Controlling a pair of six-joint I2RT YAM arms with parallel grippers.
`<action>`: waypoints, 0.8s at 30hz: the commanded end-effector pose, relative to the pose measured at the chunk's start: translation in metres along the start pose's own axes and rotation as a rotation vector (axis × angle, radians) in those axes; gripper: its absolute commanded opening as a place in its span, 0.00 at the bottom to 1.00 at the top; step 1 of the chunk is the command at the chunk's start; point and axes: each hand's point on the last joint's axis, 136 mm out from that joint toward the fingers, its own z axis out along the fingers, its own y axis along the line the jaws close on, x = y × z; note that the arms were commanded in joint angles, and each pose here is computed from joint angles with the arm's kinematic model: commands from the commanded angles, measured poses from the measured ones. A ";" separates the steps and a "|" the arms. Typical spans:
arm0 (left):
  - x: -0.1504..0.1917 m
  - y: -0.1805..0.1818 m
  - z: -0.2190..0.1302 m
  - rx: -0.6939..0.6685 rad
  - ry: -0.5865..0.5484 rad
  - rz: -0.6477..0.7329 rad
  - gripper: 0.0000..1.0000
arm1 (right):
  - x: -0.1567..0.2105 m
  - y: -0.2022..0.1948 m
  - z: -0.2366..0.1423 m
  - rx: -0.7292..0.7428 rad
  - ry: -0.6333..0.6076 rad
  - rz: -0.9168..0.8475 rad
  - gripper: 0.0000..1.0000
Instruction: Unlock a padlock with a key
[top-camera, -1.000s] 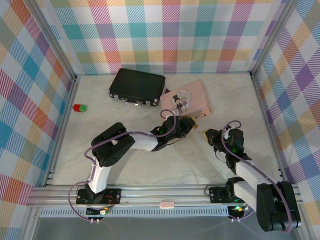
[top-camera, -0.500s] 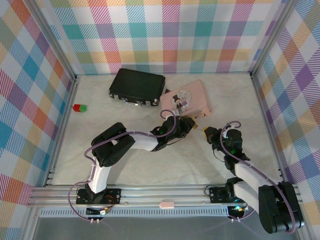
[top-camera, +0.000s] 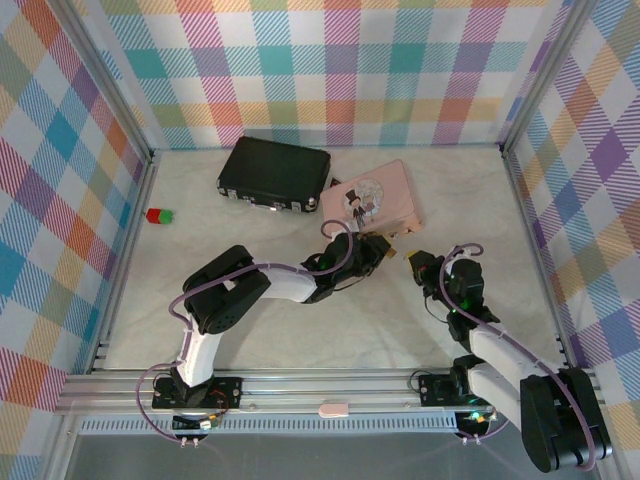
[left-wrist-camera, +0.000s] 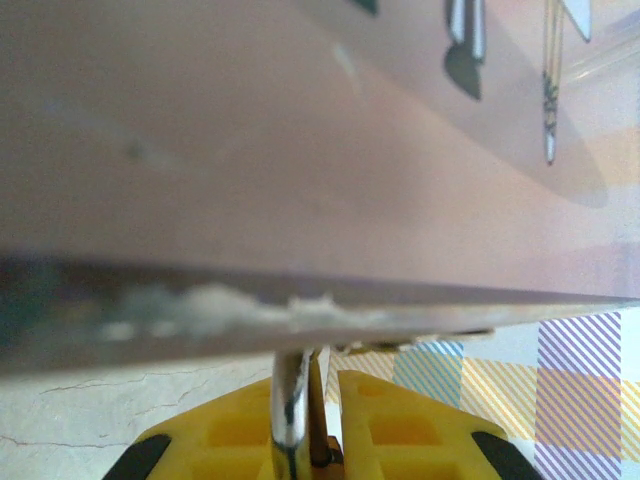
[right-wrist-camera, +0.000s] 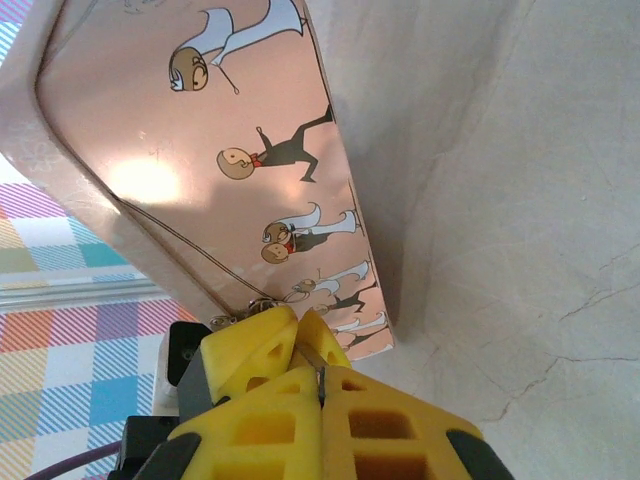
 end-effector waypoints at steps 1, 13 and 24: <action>0.003 -0.039 0.001 0.142 -0.009 -0.031 0.00 | -0.002 0.006 0.003 -0.016 -0.015 0.003 0.00; 0.005 -0.039 0.000 0.143 -0.010 -0.036 0.00 | 0.001 0.011 0.009 -0.038 -0.015 0.007 0.00; 0.005 -0.039 -0.001 0.145 -0.019 -0.043 0.00 | -0.001 0.009 0.000 -0.030 -0.048 0.015 0.00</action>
